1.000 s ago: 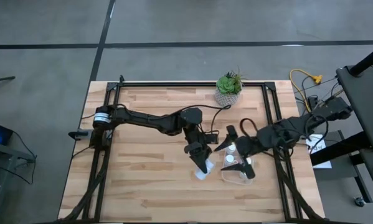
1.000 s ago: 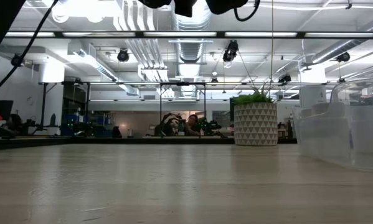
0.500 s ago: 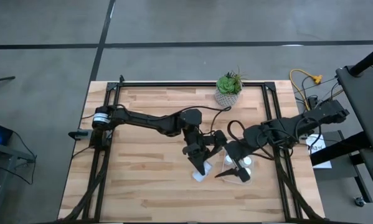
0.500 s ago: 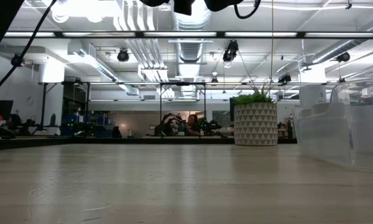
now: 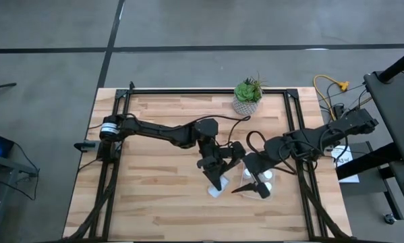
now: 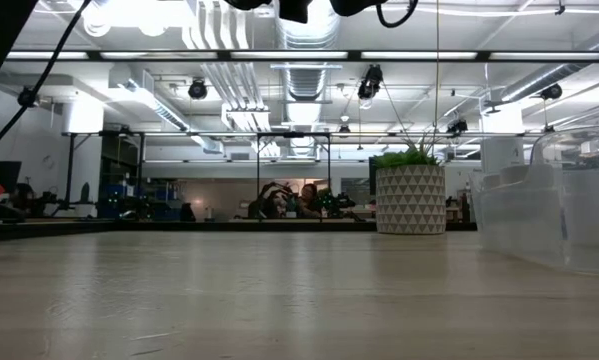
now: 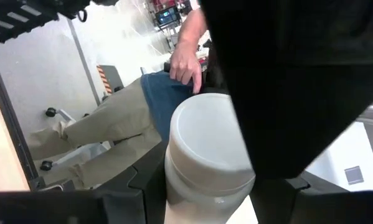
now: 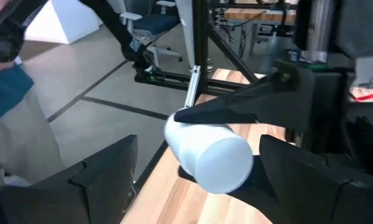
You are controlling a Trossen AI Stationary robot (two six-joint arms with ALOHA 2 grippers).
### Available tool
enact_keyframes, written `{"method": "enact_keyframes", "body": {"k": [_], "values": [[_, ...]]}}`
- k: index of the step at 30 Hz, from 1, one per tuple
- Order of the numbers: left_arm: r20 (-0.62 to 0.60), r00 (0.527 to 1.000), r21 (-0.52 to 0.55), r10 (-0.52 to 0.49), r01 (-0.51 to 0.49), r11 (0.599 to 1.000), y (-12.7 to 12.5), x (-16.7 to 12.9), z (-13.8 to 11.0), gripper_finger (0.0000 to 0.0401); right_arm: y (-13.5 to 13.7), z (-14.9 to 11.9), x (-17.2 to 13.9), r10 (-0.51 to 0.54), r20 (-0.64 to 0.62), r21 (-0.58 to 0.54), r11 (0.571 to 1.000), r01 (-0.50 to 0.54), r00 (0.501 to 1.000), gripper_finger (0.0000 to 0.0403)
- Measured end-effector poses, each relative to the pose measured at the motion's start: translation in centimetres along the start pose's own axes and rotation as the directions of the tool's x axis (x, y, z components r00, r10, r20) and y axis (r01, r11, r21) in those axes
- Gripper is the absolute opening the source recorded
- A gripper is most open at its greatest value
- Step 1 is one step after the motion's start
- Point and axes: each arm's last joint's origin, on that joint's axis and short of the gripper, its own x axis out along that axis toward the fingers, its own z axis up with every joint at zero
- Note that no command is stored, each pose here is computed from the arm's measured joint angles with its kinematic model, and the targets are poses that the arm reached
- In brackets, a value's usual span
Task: Pick and place pill bottles into a basket
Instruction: Put the white medicine bottle into the transparent bin
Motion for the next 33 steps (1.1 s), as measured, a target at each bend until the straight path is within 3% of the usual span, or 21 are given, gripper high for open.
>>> {"method": "enact_keyframes", "body": {"k": [12,17,22,29,33], "values": [[-0.004,1.000,0.024,-0.011,0.011,1.000,-0.3,0.3,0.0,0.0157,0.0,-0.1,0.1,0.000,0.004,-0.003,1.000,0.000,1.000,0.0325],[0.022,1.000,0.041,-0.004,0.003,0.999,-0.3,0.2,0.1,0.0158,0.1,0.5,-0.9,-0.003,0.035,0.064,0.998,0.001,0.999,0.0325],[0.087,0.996,0.117,-0.013,0.003,0.993,-1.2,0.0,0.7,0.0158,0.9,1.3,-2.7,-0.092,0.071,0.085,0.993,0.086,0.993,0.0325],[0.184,0.983,0.181,-0.012,-0.022,0.983,-1.6,-1.8,1.7,0.0160,3.0,1.1,-5.0,-0.235,-0.026,0.065,0.969,0.237,0.972,0.0325],[0.292,0.956,0.218,0.021,-0.088,0.972,-1.4,-3.3,2.4,0.0160,4.0,2.3,-6.0,-0.276,0.004,0.151,0.950,0.272,0.961,0.0325]]}}
